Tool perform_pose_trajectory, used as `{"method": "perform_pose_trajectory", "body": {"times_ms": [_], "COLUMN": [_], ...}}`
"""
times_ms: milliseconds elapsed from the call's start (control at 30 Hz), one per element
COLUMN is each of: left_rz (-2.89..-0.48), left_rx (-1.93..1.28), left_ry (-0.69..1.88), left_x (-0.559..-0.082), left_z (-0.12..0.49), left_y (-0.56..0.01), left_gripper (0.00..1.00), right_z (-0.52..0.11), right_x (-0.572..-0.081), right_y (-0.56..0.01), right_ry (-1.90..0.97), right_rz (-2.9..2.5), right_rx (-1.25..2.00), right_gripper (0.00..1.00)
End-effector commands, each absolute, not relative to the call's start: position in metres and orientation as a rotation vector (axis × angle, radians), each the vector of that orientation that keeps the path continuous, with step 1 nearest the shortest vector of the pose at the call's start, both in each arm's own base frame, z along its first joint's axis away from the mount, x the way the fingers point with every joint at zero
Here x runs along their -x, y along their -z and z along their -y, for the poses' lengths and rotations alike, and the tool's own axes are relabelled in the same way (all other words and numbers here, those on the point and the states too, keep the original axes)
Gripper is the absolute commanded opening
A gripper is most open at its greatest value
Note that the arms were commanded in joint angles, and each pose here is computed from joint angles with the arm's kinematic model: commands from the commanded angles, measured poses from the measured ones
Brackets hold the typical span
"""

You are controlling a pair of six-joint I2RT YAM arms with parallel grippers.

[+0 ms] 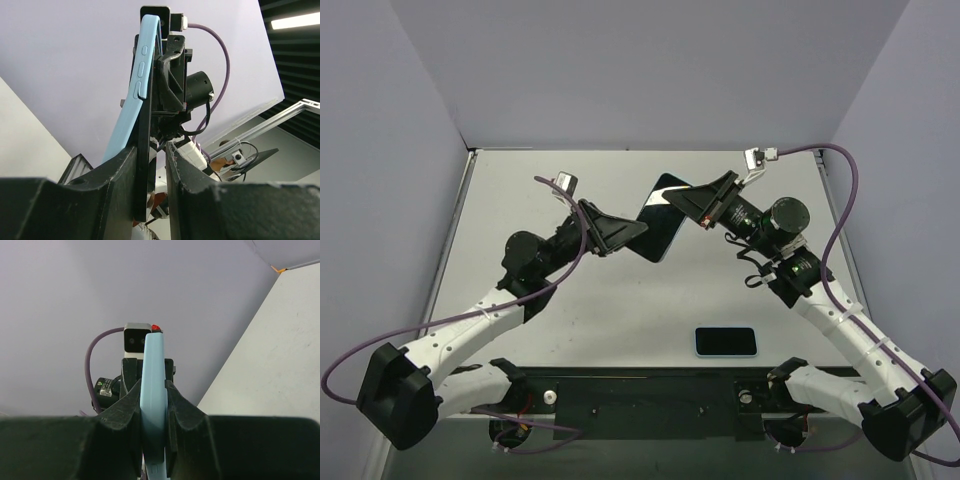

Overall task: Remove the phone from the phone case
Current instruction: Remove the phone case from the phone.

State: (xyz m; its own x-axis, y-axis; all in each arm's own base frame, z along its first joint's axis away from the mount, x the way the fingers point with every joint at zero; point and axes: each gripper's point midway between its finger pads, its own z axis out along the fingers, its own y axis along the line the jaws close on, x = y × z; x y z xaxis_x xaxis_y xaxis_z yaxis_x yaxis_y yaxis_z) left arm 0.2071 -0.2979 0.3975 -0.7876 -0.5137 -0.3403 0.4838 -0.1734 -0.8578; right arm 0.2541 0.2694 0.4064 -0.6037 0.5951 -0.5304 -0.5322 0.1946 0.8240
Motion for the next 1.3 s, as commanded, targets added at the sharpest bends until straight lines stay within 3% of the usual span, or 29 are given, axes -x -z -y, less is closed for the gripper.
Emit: {"method": "perform_pose_trajectory", "body": {"times_ms": [0,333,400,533,600,633,733,800,867,1000,1167,1267], "left_rz": [-1.276,-1.401,-1.421,-1.474,-1.472,-1.47,-1.433,-1.422,-1.405,-1.373,-1.351,-1.35], "left_rx": [-0.025,-0.346,-0.375,-0.368,-0.334,-0.313,-0.274,-0.246,-0.208,-0.11,-0.007,0.019], "left_ry": [2.042,2.161,2.159,2.157,2.166,2.175,2.189,2.192,2.193,2.204,2.229,2.253], "left_x": [-0.206,-0.169,-0.166,-0.169,-0.173,-0.174,-0.178,-0.182,-0.186,-0.196,-0.206,-0.209], "left_z": [0.294,0.313,0.314,0.317,0.315,0.313,0.309,0.307,0.303,0.298,0.291,0.289], "left_y": [-0.446,-0.436,-0.434,-0.427,-0.426,-0.426,-0.434,-0.437,-0.443,-0.451,-0.454,-0.452], "left_gripper": [0.36,0.31,0.25,0.0,0.0,0.0,0.0,0.0,0.0,0.0,0.0,0.0], "right_z": [-0.285,-0.289,-0.29,-0.287,-0.287,-0.286,-0.286,-0.283,-0.28,-0.275,-0.271,-0.271], "right_x": [-0.223,-0.216,-0.213,-0.212,-0.211,-0.211,-0.207,-0.204,-0.202,-0.195,-0.188,-0.186], "right_y": [-0.423,-0.414,-0.411,-0.401,-0.4,-0.398,-0.398,-0.398,-0.392,-0.387,-0.383,-0.377], "right_ry": [-1.677,-1.653,-1.648,-1.599,-1.599,-1.6,-1.608,-1.608,-1.606,-1.61,-1.632,-1.607], "right_rz": [-1.55,-1.624,-1.645,-1.705,-1.71,-1.716,-1.713,-1.702,-1.706,-1.66,-1.618,-1.662], "right_rx": [0.108,0.204,0.233,0.253,0.256,0.258,0.283,0.296,0.304,0.302,0.289,0.306], "right_gripper": [0.0,0.0,0.0,0.0,0.0,0.03,0.32,0.46,0.55,0.63,0.64,0.48]}}
